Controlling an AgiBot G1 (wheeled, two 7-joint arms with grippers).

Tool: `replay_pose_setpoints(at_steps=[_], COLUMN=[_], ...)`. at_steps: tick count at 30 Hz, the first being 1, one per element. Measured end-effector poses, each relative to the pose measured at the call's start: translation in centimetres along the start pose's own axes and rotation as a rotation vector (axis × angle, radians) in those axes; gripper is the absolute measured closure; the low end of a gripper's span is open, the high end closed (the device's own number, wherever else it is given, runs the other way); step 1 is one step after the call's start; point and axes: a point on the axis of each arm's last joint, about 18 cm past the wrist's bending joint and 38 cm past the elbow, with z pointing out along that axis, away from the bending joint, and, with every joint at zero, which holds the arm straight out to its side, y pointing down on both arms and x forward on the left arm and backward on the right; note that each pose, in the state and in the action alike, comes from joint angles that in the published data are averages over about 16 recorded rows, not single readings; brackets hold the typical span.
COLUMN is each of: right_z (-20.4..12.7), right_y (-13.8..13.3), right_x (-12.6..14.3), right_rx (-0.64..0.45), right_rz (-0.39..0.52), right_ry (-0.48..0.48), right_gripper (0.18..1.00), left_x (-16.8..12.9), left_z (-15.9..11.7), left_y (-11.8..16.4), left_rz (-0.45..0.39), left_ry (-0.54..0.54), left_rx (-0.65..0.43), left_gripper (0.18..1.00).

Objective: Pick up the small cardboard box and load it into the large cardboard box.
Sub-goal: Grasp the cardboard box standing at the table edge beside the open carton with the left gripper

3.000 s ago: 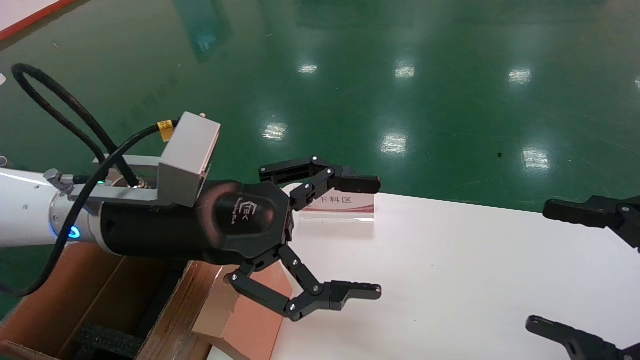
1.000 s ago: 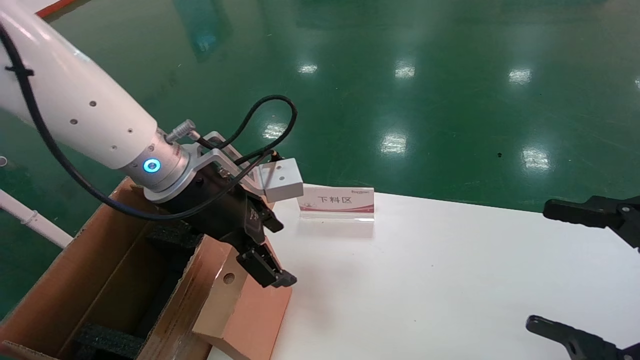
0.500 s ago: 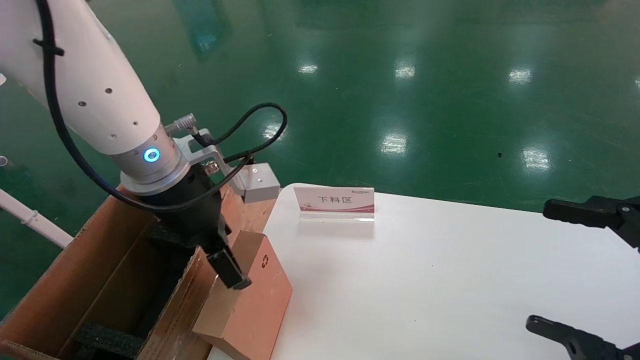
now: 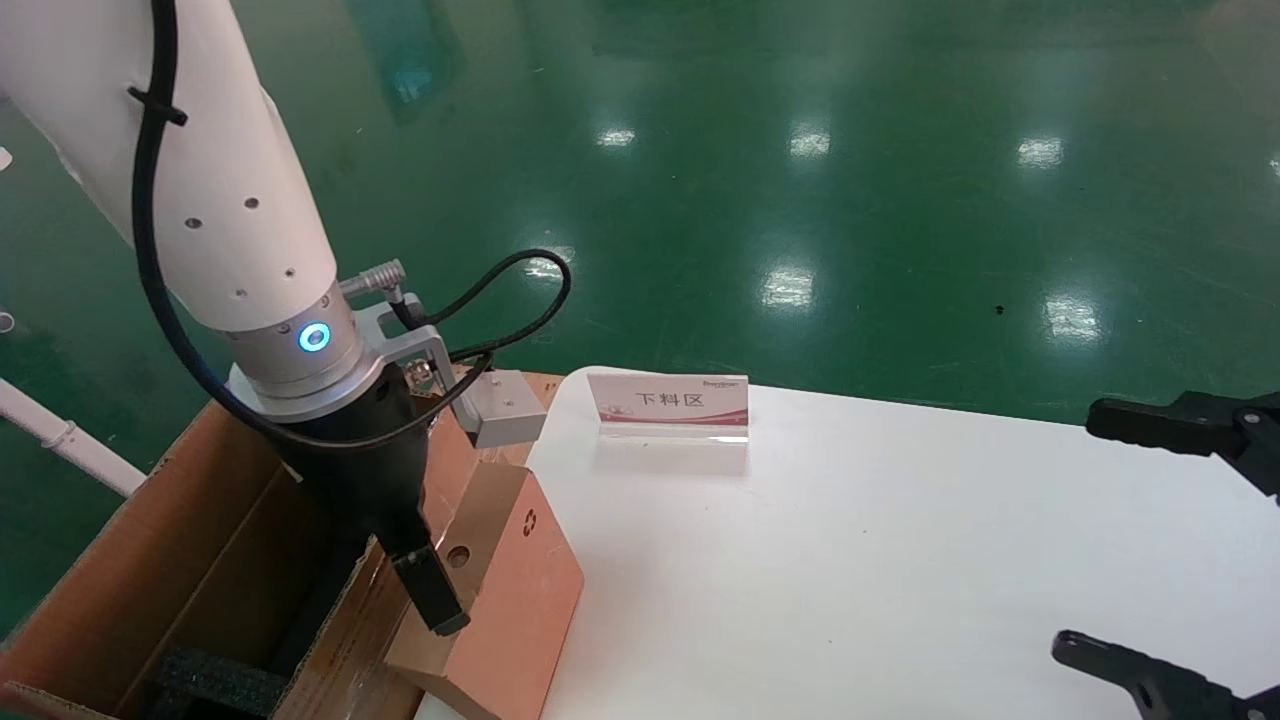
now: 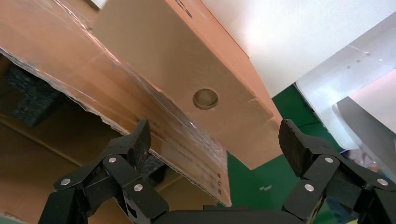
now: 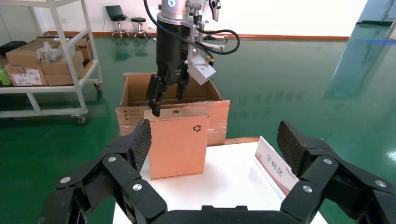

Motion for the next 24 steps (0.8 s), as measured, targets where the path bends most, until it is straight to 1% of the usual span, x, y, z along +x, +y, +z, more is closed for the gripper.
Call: replay_pose_setpoints(at_steps=[24], right_z=[0.0], right_y=[0.0], right_x=[0.0], right_rx=[0.0], right_rz=[0.0], right_ry=[0.0], right_gripper=[0.178], left_x=[0.8], left_z=[0.4], left_y=[0.47], left_rz=[-0.044], left_ry=[0.062], left_rx=[-0.011], left_gripper=[0.184])
